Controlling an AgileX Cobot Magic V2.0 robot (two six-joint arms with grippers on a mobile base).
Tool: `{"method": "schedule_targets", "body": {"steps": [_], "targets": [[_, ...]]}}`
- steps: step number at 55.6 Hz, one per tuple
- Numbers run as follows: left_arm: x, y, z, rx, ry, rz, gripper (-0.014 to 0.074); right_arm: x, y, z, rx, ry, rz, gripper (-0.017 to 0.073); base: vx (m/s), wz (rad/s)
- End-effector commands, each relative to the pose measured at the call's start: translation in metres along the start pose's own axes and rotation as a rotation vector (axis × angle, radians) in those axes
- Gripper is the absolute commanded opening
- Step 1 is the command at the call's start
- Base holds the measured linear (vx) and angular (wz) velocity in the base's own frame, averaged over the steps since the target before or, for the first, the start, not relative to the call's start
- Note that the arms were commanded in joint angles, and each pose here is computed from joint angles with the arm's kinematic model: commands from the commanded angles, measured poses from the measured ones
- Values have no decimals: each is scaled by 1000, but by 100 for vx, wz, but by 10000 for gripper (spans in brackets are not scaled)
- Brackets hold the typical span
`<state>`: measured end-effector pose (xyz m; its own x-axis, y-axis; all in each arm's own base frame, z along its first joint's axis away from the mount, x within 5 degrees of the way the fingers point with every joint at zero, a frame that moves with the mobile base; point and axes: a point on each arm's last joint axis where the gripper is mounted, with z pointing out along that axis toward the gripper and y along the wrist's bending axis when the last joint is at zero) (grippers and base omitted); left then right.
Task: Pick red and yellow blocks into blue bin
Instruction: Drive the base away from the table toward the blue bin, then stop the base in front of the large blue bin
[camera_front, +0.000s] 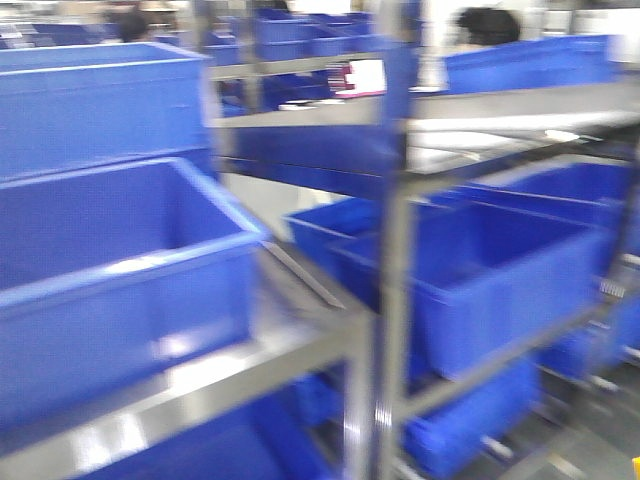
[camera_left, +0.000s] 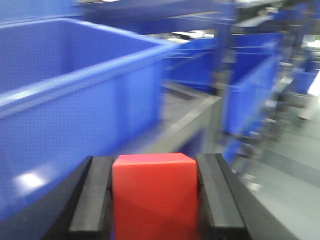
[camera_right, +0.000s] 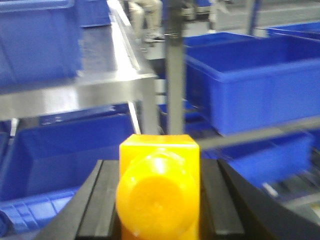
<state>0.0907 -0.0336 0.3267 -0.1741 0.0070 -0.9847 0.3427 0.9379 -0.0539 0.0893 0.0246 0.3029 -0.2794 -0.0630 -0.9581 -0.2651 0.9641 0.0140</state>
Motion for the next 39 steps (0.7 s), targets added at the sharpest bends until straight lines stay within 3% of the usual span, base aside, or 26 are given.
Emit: {"method": "schedule_targets", "body": {"steps": [1, 39], "targets": [[-16, 0, -1, -3, -104, -20, 1, -16, -1, -3, 13, -106, -14, -10, 29, 70], [-16, 0, -1, -3, -104, -20, 2, -16, -1, -3, 13, -106, -14, -10, 20, 56]]}}
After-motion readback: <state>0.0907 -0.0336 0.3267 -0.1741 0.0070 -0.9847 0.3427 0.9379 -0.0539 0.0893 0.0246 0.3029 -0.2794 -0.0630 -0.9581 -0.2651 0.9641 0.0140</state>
